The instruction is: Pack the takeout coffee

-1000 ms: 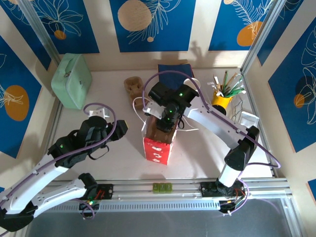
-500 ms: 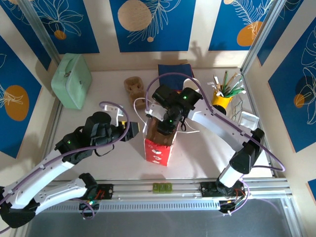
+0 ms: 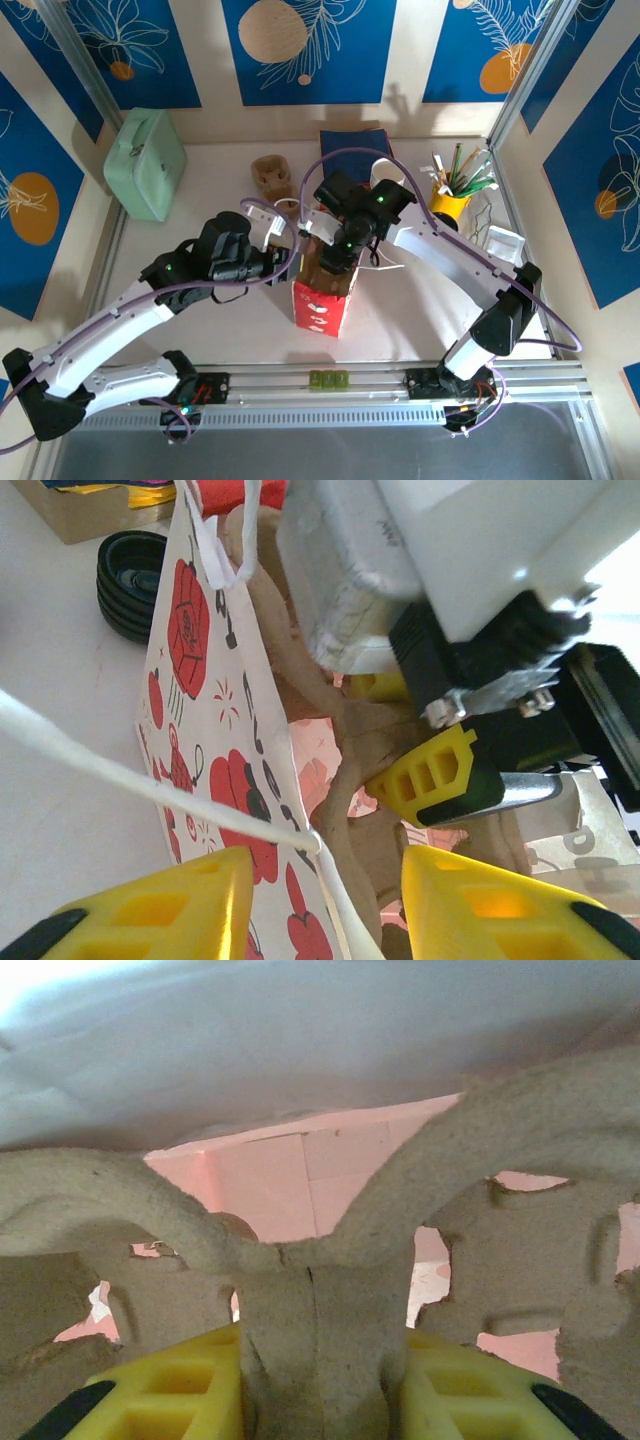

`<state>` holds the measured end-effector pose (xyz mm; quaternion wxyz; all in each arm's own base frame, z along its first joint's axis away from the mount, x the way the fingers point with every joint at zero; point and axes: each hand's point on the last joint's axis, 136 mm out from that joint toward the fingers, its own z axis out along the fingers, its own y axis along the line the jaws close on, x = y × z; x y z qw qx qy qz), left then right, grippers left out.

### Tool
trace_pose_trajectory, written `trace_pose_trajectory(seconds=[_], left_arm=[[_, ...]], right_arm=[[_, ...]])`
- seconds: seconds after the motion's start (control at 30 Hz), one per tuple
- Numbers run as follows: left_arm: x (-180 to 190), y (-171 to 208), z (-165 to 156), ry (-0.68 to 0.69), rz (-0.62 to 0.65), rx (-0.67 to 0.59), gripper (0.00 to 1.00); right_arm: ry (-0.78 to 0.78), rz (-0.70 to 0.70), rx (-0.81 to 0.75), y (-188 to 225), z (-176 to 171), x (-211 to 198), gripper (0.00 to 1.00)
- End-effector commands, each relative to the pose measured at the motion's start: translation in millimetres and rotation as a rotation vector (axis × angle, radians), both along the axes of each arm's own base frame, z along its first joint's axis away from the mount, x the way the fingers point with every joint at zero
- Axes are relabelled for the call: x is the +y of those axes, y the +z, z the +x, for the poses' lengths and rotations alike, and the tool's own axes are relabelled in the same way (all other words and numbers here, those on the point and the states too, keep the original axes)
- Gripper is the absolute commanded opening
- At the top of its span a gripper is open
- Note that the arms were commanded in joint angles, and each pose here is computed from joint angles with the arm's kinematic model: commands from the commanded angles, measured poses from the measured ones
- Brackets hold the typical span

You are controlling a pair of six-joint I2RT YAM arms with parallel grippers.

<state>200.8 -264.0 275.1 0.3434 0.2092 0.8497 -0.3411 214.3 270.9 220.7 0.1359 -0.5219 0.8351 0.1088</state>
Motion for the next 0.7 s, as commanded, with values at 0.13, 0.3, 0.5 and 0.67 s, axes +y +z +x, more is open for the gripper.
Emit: trace_pose_trajectory(seconds=[0.13,0.3,0.5,0.67], left_arm=[[-4,13,8,-0.004,-0.006,-0.056,0.38],[-4,10,8,-0.001,-0.008,-0.057,0.36],[-5,6,9,-0.004,0.003,-0.057,0.36],[-5,1,11,-0.004,0.024,-0.053,0.30]], right_arm=[[-0.003,0.037,0.057,-3,-11,1,0.33],[-0.008,0.033,0.073,-9,-11,1,0.33],[-0.013,0.040,0.069,-8,-10,0,0.33],[-0.013,0.042,0.063,-6,-10,0,0.33]])
